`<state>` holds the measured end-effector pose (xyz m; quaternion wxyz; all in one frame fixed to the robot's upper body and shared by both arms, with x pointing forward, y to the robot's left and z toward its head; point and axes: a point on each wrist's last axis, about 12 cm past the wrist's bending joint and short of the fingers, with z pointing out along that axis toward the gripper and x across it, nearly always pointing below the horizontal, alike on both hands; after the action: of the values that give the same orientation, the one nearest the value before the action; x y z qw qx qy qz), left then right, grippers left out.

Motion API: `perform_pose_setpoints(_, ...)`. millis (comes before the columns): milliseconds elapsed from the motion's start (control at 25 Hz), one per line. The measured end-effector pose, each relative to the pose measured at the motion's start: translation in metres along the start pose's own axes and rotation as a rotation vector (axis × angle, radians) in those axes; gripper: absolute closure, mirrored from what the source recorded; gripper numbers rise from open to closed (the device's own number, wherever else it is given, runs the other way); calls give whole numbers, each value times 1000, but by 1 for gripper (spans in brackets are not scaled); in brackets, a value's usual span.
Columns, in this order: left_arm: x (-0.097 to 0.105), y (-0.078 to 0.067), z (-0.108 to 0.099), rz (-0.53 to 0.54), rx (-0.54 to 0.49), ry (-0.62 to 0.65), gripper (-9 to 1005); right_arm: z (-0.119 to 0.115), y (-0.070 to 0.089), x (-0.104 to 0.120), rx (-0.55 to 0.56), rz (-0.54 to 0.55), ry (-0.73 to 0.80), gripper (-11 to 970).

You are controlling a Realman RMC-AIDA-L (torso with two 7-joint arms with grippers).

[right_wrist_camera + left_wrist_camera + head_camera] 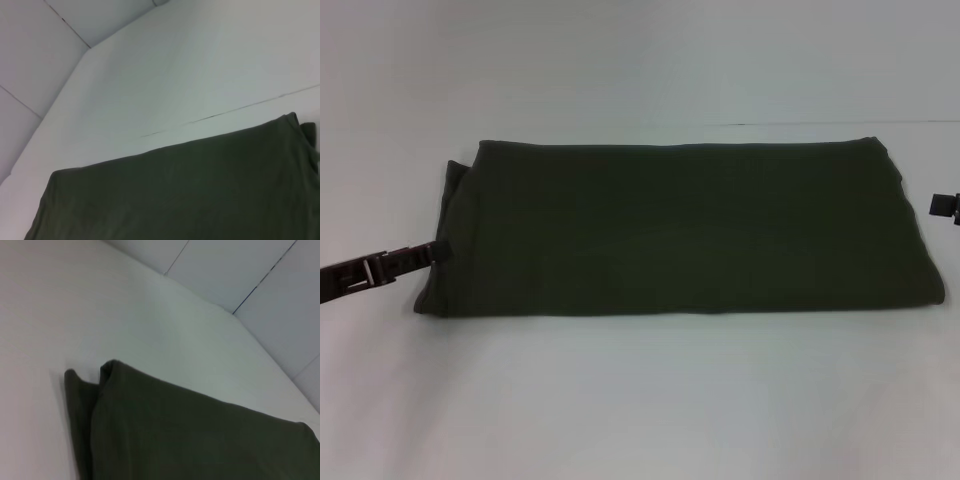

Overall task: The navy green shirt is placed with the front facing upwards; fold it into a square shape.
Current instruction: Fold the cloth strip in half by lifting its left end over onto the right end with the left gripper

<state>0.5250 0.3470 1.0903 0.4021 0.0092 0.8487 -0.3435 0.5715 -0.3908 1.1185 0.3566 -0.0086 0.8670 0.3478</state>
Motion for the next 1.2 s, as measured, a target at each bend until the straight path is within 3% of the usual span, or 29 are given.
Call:
perform_pose_setpoints(400, -1, 0, 3, -7, 1, 3, 210, 2, -8, 4, 88, 12, 69, 276)
perform_pose_setpoints(840, 1, 9, 1, 4, -70, 35, 210, 6, -11, 8, 118, 17, 86, 276)
perform_pose_setpoints(1200, 10, 14, 14, 6, -112, 85, 210, 5, -14, 11, 132, 28, 82, 275)
